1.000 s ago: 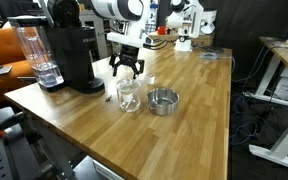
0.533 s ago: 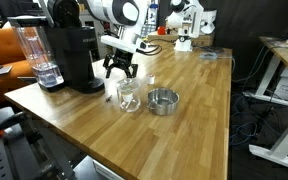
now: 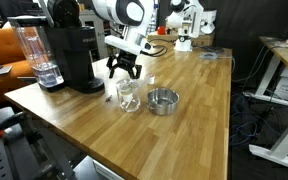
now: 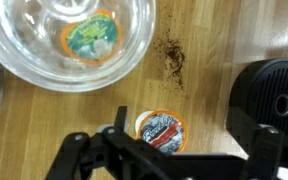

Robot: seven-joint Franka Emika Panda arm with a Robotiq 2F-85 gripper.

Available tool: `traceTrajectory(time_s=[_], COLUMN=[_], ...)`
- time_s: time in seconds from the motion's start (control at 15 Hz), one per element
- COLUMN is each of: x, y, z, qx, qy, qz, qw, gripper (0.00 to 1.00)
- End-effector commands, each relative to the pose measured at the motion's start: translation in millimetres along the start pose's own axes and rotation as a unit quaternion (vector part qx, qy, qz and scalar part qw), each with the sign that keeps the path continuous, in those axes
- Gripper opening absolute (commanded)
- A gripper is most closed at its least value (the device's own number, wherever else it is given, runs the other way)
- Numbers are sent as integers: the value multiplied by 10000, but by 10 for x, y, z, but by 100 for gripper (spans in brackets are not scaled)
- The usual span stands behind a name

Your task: Pick the lid on the table, put it on the jar, then put one cup in the pot and another cup inside the coffee maker

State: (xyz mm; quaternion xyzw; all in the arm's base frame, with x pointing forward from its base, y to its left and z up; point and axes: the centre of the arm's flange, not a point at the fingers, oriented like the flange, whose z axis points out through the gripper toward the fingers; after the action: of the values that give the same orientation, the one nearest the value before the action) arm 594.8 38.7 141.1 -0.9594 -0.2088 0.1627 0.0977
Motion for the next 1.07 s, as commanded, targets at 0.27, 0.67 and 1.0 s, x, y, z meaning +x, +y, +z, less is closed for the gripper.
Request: traceTrajectory(time_s=[0.27,0.67,1.0], x=[33,71,72], y=[-43,-47,-43], z=[-86,-33,-13], qx=[73,126,134], qy=[108,62,11], qz=[-179,-276,-335], qw=[9998,9995,9993], gripper=[100,100,100])
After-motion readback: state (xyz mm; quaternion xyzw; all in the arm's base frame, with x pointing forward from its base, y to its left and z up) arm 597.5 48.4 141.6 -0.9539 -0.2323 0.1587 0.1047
